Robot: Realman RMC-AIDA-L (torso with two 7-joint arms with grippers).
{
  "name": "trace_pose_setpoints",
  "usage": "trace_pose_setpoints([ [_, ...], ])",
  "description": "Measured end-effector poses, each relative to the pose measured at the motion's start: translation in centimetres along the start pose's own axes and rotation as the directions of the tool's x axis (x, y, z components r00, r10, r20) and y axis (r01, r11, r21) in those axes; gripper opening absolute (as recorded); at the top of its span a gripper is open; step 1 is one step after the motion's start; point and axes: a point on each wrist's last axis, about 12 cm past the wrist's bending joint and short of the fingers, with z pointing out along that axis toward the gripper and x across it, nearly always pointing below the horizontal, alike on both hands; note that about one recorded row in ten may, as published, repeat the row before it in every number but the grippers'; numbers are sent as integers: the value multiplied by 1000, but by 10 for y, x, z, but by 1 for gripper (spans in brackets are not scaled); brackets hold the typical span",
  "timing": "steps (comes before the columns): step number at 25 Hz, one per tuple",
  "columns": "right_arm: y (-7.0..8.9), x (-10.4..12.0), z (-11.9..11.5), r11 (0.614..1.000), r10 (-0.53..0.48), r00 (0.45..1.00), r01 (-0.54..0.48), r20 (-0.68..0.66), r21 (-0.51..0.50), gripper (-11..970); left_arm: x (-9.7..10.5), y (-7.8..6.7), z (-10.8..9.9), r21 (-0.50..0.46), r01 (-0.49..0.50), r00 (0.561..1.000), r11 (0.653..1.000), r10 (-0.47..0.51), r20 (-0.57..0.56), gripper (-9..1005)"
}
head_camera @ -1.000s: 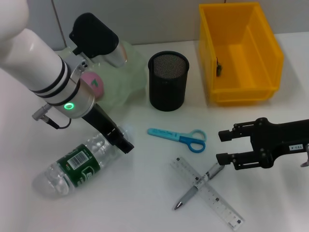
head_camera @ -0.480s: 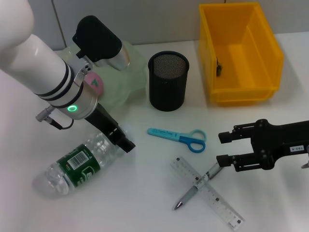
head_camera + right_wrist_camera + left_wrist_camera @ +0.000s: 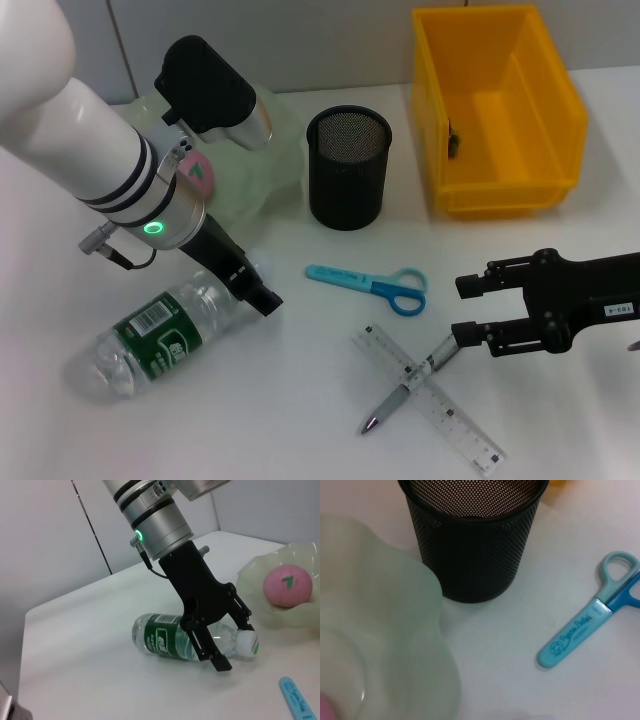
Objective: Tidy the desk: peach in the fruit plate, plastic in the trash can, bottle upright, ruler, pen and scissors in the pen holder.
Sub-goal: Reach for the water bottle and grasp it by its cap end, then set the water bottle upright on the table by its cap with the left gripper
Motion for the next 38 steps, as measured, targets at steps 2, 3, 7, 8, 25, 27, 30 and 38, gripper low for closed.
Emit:
trace_pose_setpoints([
  [2, 0, 0, 0, 1000, 0, 1000, 0, 0, 0, 664, 0, 0, 0, -2, -1, 1000, 1000, 1, 2, 834],
  [3, 0, 0, 0, 1000, 1, 1000, -1, 0, 0, 664, 0, 0, 0, -2, -1, 1000, 1000, 1, 2, 834],
  [7, 0, 0, -1, 1000, 3, 1000, -3, -1, 1, 664, 0, 1, 1, -8, -9, 1000, 1000, 9, 8, 835],
  [8, 0, 0, -1, 1000, 5, 1000, -5, -1, 1, 664, 0, 1, 1, -10, -10, 1000, 1000, 10, 10, 835],
  [25, 3, -1, -2, 999, 26, 1000, -26, 6, -26, 664, 4, -1, 8, -25, -34, 999, 999, 34, -9, 611],
  [27, 4, -1, -2, 999, 27, 1000, -26, 9, -28, 664, 4, -1, 8, -26, -34, 999, 999, 33, -11, 592],
  [30, 4, -1, -3, 999, 28, 1000, -27, 9, -28, 664, 3, -1, 7, -31, -37, 999, 999, 37, -3, 553],
  [38, 4, 0, -4, 999, 27, 1000, -27, 9, -26, 665, 1, -2, 1, -20, -30, 999, 999, 30, 25, 450],
])
